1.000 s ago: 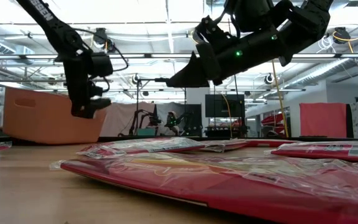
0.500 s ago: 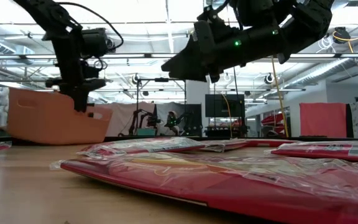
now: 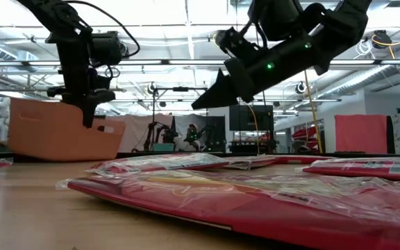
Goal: Sort popcorn bags into baskets
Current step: Put the red popcorn bag into the orange bin
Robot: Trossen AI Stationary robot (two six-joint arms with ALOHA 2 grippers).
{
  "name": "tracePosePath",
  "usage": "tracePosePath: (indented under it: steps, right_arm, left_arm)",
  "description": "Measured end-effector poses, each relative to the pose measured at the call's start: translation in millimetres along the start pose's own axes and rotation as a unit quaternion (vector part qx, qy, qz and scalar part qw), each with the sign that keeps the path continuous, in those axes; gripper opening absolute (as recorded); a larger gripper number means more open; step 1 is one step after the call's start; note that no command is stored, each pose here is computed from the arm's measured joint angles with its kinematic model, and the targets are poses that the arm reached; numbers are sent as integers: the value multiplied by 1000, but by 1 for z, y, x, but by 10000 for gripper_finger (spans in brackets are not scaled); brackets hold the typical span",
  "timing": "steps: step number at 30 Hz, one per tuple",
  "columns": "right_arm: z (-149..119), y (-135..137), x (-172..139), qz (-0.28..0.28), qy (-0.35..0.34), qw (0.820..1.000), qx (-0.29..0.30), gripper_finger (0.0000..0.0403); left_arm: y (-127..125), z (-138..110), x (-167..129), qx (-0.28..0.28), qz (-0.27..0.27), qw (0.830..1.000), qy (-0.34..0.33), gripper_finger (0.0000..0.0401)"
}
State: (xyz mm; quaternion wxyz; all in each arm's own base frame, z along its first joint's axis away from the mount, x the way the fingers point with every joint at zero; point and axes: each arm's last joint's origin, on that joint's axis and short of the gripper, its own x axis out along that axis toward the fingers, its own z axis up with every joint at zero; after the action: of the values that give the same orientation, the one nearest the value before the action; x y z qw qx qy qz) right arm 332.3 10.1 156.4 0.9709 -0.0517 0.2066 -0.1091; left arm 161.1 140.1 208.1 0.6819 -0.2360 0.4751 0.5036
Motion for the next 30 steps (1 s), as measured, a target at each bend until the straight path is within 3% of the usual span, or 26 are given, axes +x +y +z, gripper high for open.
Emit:
tracePosePath:
  steps: [14, 21, 25, 30]
  right_arm:
    - [-2, 10, -3, 15, 13, 1000, 0, 233]
    - [-3, 10, -3, 16, 15, 1000, -15, 233]
    - [-2, 10, -3, 16, 13, 999, -39, 233]
    - [-1, 9, -3, 14, 5, 997, -70, 233]
  left_arm:
    - [8, -3, 2, -1, 34, 999, 19, 102]
    - [10, -20, 15, -13, 41, 998, 49, 102]
    - [8, -21, 17, -22, 5, 998, 59, 102]
    - [0, -10, 18, -42, -57, 997, 12, 102]
